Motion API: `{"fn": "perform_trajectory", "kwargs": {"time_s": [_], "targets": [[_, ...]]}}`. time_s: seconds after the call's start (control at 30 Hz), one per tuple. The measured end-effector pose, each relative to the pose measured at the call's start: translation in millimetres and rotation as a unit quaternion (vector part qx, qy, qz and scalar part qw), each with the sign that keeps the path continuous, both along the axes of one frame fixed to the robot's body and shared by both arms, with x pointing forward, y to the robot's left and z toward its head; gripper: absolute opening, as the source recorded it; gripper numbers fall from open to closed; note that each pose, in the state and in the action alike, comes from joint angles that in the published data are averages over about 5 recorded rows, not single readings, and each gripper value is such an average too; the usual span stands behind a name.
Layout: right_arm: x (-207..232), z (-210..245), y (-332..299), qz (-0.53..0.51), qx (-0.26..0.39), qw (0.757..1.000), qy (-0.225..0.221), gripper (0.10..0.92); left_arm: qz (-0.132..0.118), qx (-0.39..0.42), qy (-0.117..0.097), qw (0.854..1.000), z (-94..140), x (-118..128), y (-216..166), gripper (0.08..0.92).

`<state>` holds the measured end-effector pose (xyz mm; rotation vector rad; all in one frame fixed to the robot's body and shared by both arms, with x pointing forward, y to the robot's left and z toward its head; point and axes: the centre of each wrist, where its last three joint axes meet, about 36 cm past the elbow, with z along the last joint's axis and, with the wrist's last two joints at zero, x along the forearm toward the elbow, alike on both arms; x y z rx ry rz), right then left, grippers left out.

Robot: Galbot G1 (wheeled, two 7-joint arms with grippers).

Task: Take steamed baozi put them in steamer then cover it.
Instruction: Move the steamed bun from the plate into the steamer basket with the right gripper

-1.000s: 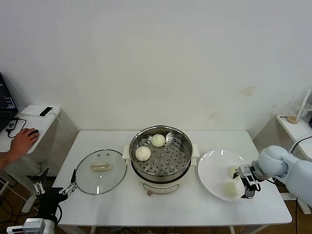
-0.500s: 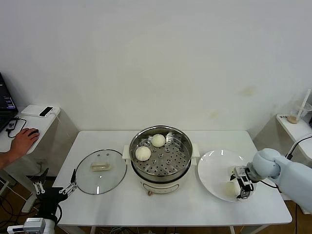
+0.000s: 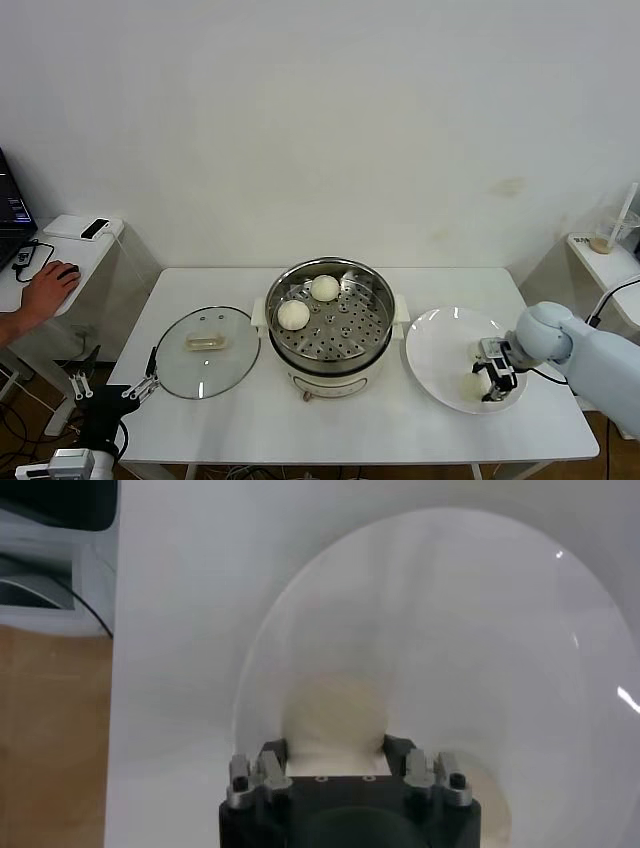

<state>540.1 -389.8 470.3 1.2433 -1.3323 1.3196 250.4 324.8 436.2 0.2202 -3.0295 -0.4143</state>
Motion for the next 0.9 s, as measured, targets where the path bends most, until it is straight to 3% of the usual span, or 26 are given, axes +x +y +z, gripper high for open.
{"fn": "perform_trajectory", "kwargs": {"time_s": [0.57,0.9], "targets": [[37,114,8,0.000,0.036,0.996,-0.077,0.611,-0.008,0.004,-0.004,1.000,3,3,0,0.823],[66,193,64,0.052,0.069,0.987,-0.137,0.613,-0.006,0.007,-0.006,1.000,4,3,2,0.823]]}}
